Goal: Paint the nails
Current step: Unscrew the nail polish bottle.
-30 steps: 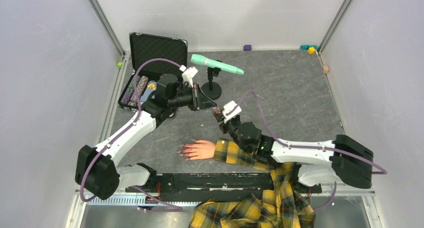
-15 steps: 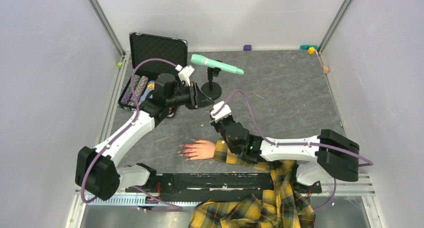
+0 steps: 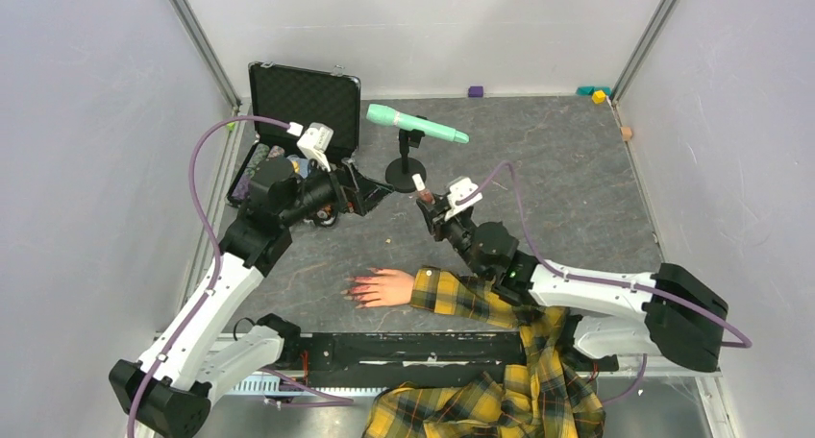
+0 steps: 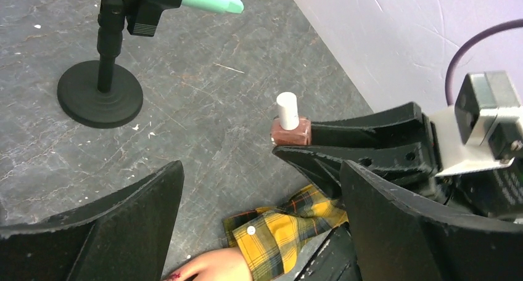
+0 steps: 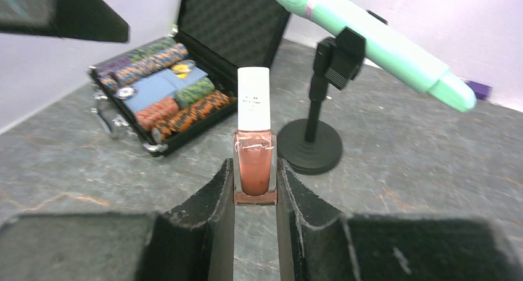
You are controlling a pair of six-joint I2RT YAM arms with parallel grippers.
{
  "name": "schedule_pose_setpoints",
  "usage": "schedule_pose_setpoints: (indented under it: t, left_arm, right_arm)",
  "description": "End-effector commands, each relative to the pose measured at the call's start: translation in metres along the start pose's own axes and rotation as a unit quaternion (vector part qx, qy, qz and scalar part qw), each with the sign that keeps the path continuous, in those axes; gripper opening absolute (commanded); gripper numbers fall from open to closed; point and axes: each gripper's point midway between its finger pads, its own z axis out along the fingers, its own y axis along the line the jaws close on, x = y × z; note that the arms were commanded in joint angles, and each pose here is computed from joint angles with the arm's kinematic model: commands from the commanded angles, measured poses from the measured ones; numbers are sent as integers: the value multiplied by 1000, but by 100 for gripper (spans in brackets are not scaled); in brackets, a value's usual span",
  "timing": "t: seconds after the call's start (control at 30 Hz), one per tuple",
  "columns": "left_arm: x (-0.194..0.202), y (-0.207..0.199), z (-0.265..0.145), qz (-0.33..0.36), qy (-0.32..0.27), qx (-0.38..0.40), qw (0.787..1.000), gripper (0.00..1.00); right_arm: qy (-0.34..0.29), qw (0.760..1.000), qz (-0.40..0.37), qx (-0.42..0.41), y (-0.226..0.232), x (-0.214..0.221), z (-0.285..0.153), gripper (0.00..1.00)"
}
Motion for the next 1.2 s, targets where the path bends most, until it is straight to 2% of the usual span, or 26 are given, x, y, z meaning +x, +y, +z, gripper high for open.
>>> schedule_pose_setpoints:
  t: [0.0,0.17,0.27,0.47,0.57,0.73,1.03,1.07,1.17]
  left_arm:
    - [-5,-2,1,41,-4,14,999,100]
    - [2,-42,0,44,23,135,990,100]
    - [3,-58,-5,53,27,183,981,100]
    - [4,-74,-11,59,26,230,971,100]
    - [7,-81,-14,63,30,245,967,100]
    - [10,-86,-16,70,33,257,963,96]
    - [17,-99,-19,75,44,283,955,82]
    - [16,-100,-20,78,38,284,955,82]
    - [11,-101,-25,90,14,278,956,91]
  right_arm:
    - [-43,988,73,-131,23,-34,-6,0]
    - [-59,956,116,-262,43,-55,-24,0]
    - [-61,934,143,-321,54,-68,-33,0]
    - [-98,881,188,-423,72,-96,-60,0]
    - [-105,864,205,-448,75,-102,-66,0]
    - [-105,854,217,-461,77,-104,-67,0]
    - [-90,862,213,-451,76,-96,-59,0]
    - [-87,863,212,-450,76,-95,-59,0]
    - [-81,865,210,-449,77,-92,-56,0]
